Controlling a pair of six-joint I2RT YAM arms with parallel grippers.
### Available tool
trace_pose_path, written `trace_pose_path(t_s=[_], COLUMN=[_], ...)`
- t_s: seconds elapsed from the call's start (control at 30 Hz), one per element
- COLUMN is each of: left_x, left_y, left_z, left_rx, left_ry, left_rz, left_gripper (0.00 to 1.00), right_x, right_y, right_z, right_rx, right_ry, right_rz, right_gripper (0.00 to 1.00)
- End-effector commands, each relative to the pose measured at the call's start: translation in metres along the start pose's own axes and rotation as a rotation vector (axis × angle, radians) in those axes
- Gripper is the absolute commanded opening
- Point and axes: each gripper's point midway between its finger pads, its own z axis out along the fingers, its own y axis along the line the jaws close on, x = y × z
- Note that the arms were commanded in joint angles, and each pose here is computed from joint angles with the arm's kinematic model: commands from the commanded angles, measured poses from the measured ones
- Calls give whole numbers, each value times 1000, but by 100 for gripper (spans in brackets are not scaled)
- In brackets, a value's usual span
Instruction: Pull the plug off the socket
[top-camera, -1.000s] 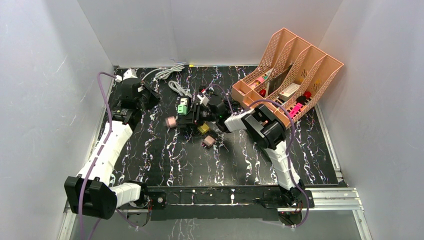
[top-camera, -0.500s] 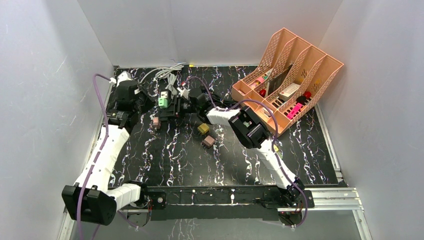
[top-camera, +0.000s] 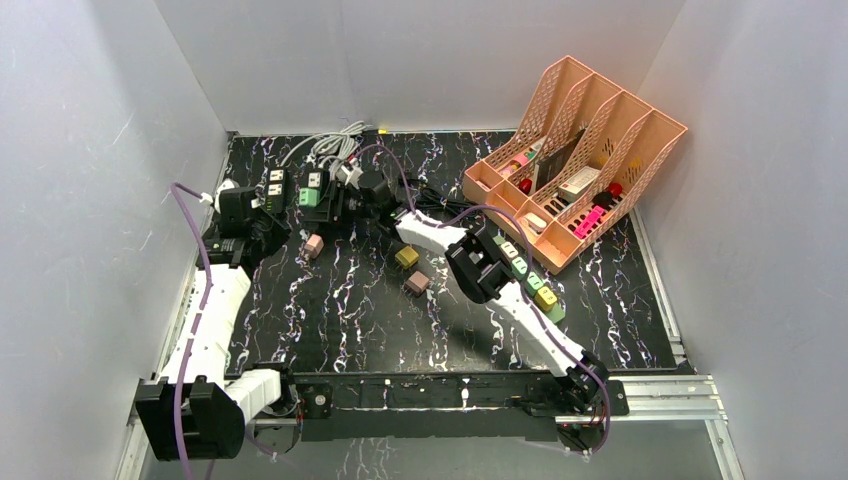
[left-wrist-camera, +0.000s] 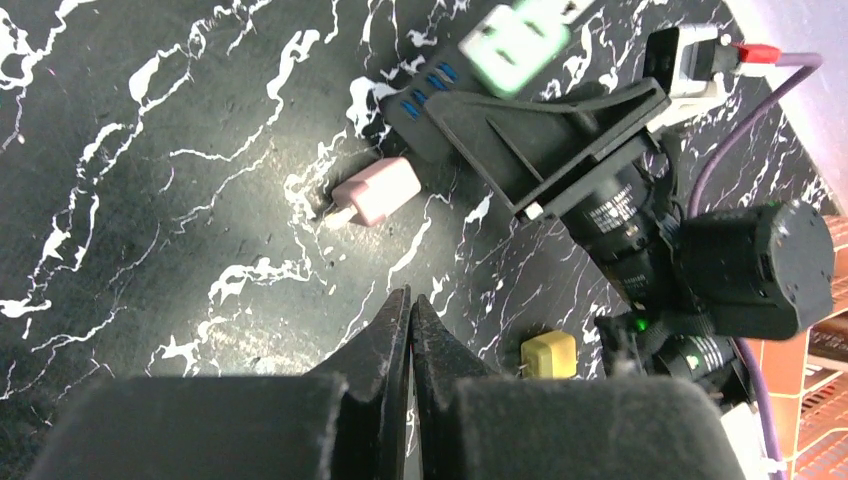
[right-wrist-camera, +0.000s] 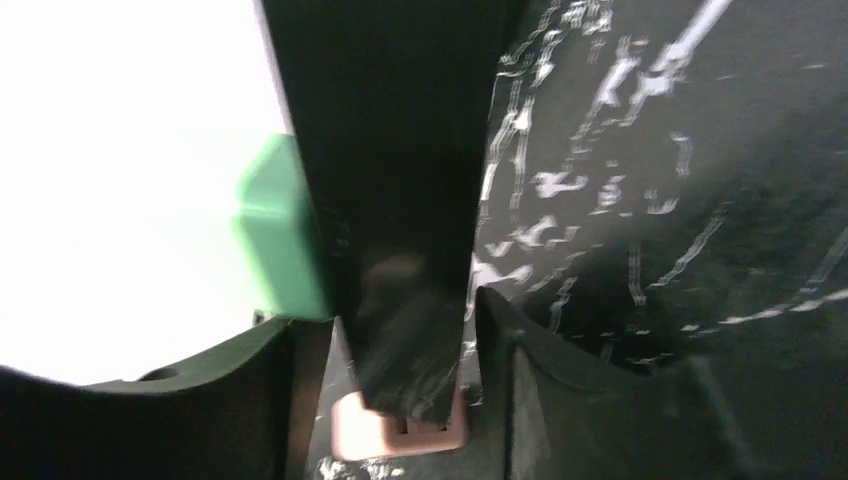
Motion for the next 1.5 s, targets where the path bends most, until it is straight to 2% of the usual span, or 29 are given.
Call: trace_pose_path(t_s=[0.0,0.03,0.07,0.1,0.3,0.43,0.57,0.77,0.9,1.1,1.17,1.2,1.3,1.43,1.47], left_x=[5,6,7,7,14,12,12,22,24,28,29,30,30,30,30], left_y=[-3,-2,-2,-2,0,3,6,13,18,23,24,24,26,27,27], left_z=[-5,-5,-4,-3,3,4,8,20,22,25,25,26,26,27,27], left_rx=[31,31,31,32,32,17,4,6,4,0,-2,-3,-6,-5,-7], left_ry=[19,23,25,29,50,41,47,112,116,128,128,130,131,129,129], left_rz=[-3,0,1,1,2,14,18,-18,-27,-31,-28,-27,-24,-18,-17], left_gripper=[0,0,0,0,0,0,0,0,0,0,0,0,0,0,0], right_x=[-31,-31,-31,-33,-51,-32,3,38,54,85,95,98,103,99,99], right_y=[3,2,3,6,17,20,42,37,37,26,25,25,20,17,17], right_z=[3,2,1,-2,-30,-52,-61,-54,-47,-28,-21,-19,-20,-29,-31], right_rx=[19,28,34,41,201,302,287,235,204,245,242,237,243,272,272], right_ry=[-115,-111,-109,-109,-120,-91,-52,27,72,147,165,174,188,175,178], right_rz=[-124,-139,-154,-172,-337,-486,-669,-643,-656,-709,-736,-740,-746,-784,-792], right_gripper=[80,92,98,98,98,98,98,98,94,89,80,70,31,24,19])
